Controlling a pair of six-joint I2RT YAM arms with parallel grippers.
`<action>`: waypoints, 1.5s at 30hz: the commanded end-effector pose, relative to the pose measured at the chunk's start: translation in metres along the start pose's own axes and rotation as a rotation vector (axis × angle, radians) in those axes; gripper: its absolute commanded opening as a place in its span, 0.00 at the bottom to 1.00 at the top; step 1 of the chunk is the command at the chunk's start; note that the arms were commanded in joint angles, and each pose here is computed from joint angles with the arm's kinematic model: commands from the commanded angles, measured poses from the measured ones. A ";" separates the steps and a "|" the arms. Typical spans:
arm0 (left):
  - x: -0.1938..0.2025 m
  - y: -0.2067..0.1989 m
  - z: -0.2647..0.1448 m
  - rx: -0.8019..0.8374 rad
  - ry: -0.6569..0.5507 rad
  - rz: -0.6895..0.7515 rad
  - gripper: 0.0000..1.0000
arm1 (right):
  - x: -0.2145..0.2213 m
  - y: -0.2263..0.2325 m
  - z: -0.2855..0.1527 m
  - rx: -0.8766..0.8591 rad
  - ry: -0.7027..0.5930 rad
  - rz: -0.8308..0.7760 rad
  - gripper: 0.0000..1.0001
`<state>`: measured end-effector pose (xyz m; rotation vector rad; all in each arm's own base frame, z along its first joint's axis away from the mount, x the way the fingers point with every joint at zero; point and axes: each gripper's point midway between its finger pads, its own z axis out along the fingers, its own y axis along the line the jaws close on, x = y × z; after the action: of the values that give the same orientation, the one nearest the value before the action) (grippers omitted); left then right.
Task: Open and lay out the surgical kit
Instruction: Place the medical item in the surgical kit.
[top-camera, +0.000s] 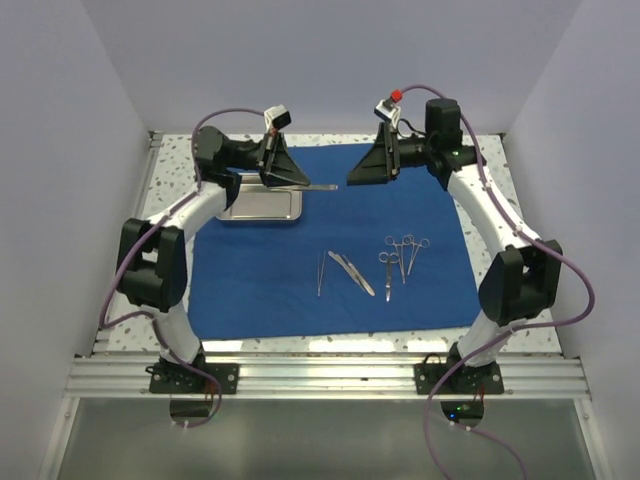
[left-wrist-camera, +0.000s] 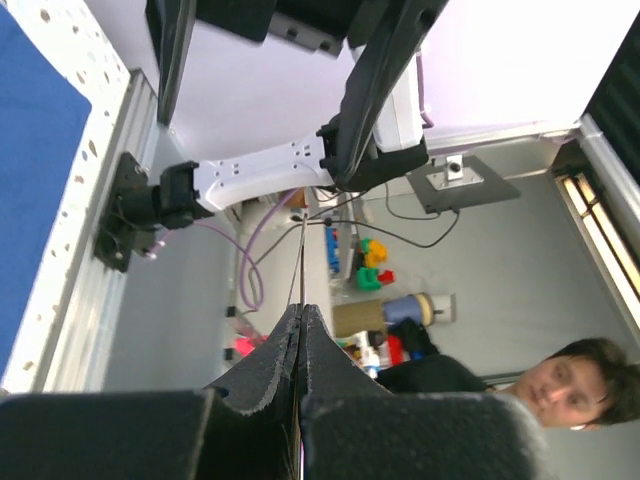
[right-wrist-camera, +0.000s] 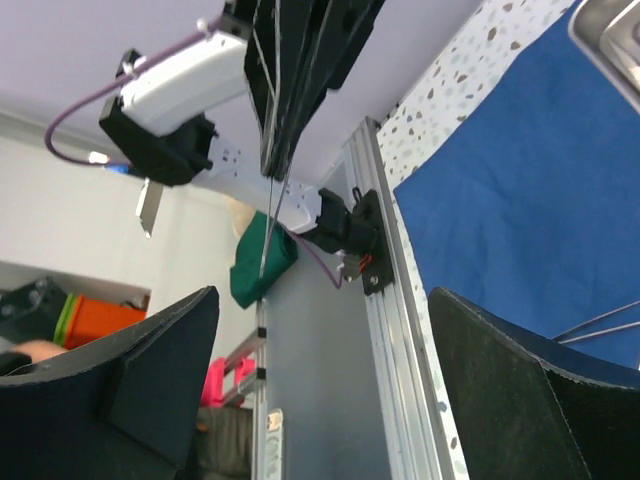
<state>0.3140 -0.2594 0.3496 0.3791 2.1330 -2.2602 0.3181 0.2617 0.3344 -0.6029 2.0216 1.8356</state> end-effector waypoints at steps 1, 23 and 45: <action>0.048 -0.019 -0.009 -0.125 0.187 -0.487 0.00 | -0.013 0.009 -0.003 -0.007 -0.010 0.021 0.89; 0.053 -0.027 0.013 -0.127 0.255 -0.445 0.00 | 0.026 0.035 0.054 -0.159 0.171 0.046 0.00; -0.126 0.046 -0.013 -0.011 -0.242 -0.222 0.61 | 0.027 -0.092 -0.007 0.932 0.162 -0.060 0.00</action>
<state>0.3938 -0.2689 0.3081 0.3502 2.0345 -2.2288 0.3390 0.3029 0.2964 -0.4911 2.3389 1.3128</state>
